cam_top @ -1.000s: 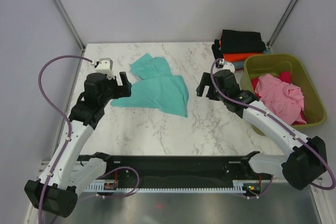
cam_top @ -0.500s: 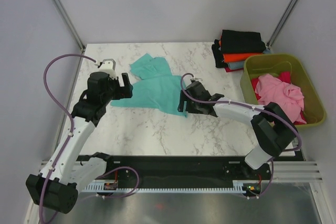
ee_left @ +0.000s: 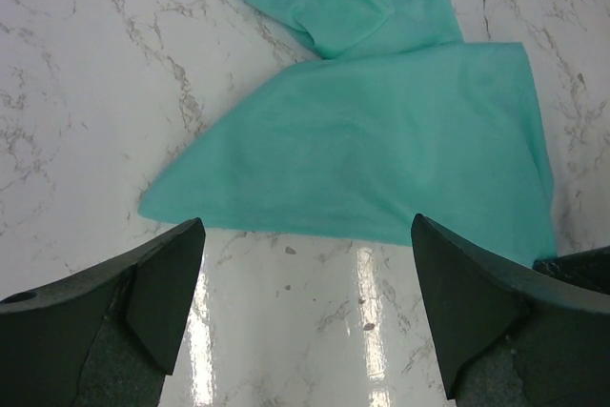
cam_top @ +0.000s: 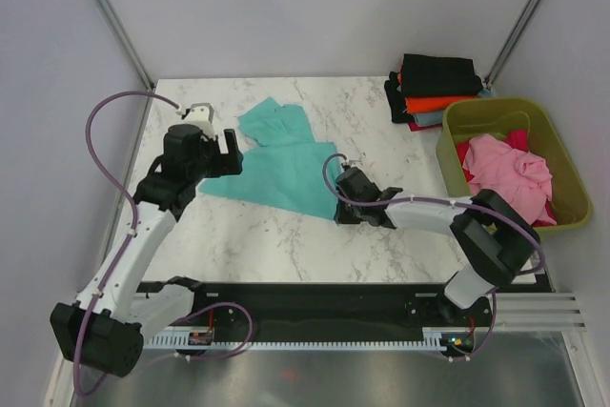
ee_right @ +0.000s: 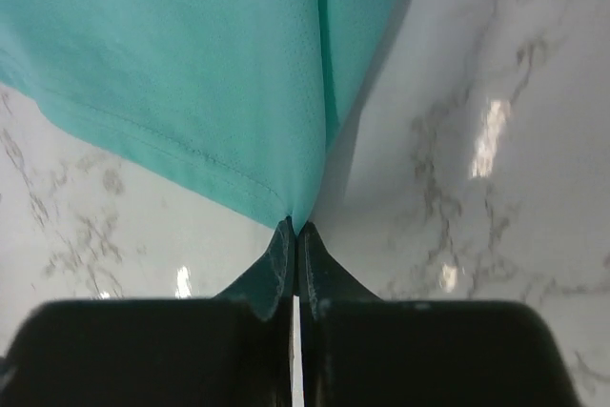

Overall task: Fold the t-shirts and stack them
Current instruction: Flatten the tshirt out

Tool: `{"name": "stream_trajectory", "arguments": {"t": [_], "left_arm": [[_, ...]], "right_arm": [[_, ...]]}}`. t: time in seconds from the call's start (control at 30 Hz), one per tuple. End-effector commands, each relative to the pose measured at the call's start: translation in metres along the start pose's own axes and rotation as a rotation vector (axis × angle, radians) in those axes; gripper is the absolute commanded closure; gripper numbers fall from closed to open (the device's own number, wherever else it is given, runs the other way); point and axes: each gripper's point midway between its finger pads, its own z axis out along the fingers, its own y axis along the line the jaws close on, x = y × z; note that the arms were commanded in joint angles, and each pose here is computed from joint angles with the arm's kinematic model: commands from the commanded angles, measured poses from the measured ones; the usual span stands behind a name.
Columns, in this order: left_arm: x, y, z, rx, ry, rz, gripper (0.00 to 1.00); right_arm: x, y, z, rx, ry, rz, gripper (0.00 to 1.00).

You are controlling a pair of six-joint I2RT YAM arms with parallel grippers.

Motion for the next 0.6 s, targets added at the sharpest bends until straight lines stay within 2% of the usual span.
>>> {"name": "stream_trajectory", "arguments": {"t": [0.0,0.17,0.23,0.27,0.3,0.4,0.43,0.47,0.5,0.53,0.57], "left_arm": [[-0.029,-0.006,0.007,0.003,-0.027,-0.01,0.04],[-0.061,-0.02,0.046,0.009,0.021,-0.027,0.04],[-0.068,-0.025,0.083,0.003,0.07,-0.021,0.02],[-0.087,-0.032,0.093,0.022,0.048,-0.02,0.02],[-0.06,-0.034,0.131,0.025,0.148,-0.014,0.01],[-0.051,-0.065,0.171,0.178,0.229,-0.018,0.01],[-0.019,-0.071,0.198,0.209,0.322,-0.032,0.01],[-0.021,-0.076,0.209,0.221,0.327,-0.041,0.01],[-0.012,-0.081,0.218,0.229,0.351,-0.048,0.01],[0.013,-0.083,0.233,0.233,0.419,-0.068,0.01],[0.013,-0.086,0.238,0.234,0.423,-0.076,0.02]], "right_arm": [[0.027,-0.01,-0.031,0.039,0.018,-0.081,1.0],[0.08,-0.012,-0.092,0.065,0.046,-0.166,1.0],[0.092,-0.012,-0.11,0.054,0.042,-0.169,1.0],[0.104,-0.015,-0.118,0.067,0.053,-0.201,1.0],[0.11,-0.016,-0.122,0.067,0.057,-0.173,1.0],[0.123,-0.026,-0.132,0.06,0.057,-0.155,1.0],[0.125,-0.031,-0.134,0.056,0.052,-0.147,1.0],[0.125,-0.036,-0.136,0.067,0.051,-0.146,1.0],[0.123,-0.04,-0.137,0.073,0.033,-0.139,1.0],[0.119,-0.04,-0.14,0.066,0.016,-0.122,1.0],[0.119,-0.044,-0.143,0.077,0.015,-0.12,1.0]]}}
